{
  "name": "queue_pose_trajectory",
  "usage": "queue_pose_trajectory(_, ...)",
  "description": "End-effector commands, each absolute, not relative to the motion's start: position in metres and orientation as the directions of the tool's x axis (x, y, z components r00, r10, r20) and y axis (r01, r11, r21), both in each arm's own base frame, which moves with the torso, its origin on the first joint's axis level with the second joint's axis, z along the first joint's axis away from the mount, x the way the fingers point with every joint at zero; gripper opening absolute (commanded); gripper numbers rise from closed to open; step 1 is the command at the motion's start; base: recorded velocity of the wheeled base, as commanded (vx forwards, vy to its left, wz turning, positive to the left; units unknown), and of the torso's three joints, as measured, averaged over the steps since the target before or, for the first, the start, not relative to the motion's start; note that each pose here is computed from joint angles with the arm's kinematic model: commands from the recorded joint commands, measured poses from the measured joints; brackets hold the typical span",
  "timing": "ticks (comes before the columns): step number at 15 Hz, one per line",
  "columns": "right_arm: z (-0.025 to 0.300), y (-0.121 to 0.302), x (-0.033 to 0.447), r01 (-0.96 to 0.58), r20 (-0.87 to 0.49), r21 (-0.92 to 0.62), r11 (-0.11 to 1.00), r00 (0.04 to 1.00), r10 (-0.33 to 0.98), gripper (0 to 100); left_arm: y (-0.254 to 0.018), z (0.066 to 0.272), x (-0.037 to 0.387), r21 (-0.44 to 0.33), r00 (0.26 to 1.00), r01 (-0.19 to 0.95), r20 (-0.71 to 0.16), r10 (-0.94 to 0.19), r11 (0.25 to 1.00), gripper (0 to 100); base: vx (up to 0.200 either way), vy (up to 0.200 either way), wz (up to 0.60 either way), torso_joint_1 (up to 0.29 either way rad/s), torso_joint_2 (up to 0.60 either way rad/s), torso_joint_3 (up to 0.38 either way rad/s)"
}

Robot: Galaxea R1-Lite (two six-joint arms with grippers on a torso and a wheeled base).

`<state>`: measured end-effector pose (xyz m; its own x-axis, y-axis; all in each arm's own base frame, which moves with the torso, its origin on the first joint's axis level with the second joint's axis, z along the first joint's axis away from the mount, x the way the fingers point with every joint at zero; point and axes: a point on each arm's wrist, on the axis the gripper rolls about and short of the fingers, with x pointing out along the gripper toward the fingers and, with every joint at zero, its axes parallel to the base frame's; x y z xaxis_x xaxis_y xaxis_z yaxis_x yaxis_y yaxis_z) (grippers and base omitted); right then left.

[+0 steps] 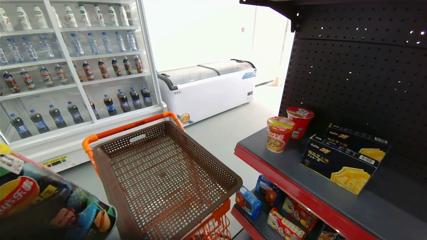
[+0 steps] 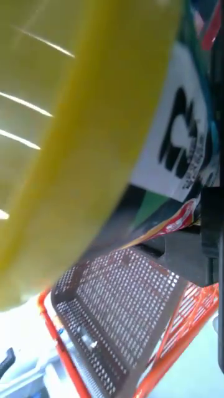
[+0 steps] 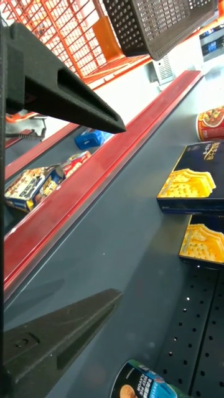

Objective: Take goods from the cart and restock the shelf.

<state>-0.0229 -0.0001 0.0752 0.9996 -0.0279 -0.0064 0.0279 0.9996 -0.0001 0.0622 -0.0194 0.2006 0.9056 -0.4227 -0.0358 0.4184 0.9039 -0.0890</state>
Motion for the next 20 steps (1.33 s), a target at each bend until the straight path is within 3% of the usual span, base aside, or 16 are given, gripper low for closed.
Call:
queue_pose_trajectory(1,0.075,0.0,-0.023,0.028,-0.006,0.0,1.0,1.0,-0.028,100,-0.015,0.207,0.046,-0.057,0.92,0.391,0.051,-0.388,0.919,0,0.0,0.0,0.0,0.0,0.0,0.0)
queue_pose_trajectory(6,0.075,0.0,-0.023,0.023,-0.006,-0.003,1.0,1.0,-0.023,100,-0.01,0.193,0.037,-0.044,0.944,0.328,0.041,-0.327,0.944,0,0.0,0.0,0.0,0.0,0.0,0.0)
queue_pose_trajectory(20,0.075,0.0,-0.023,0.023,-0.006,-0.005,1.0,1.0,-0.023,100,-0.011,0.191,0.039,-0.049,0.935,0.354,0.026,-0.353,0.934,0,0.0,0.0,-0.6,0.001,0.0,0.002)
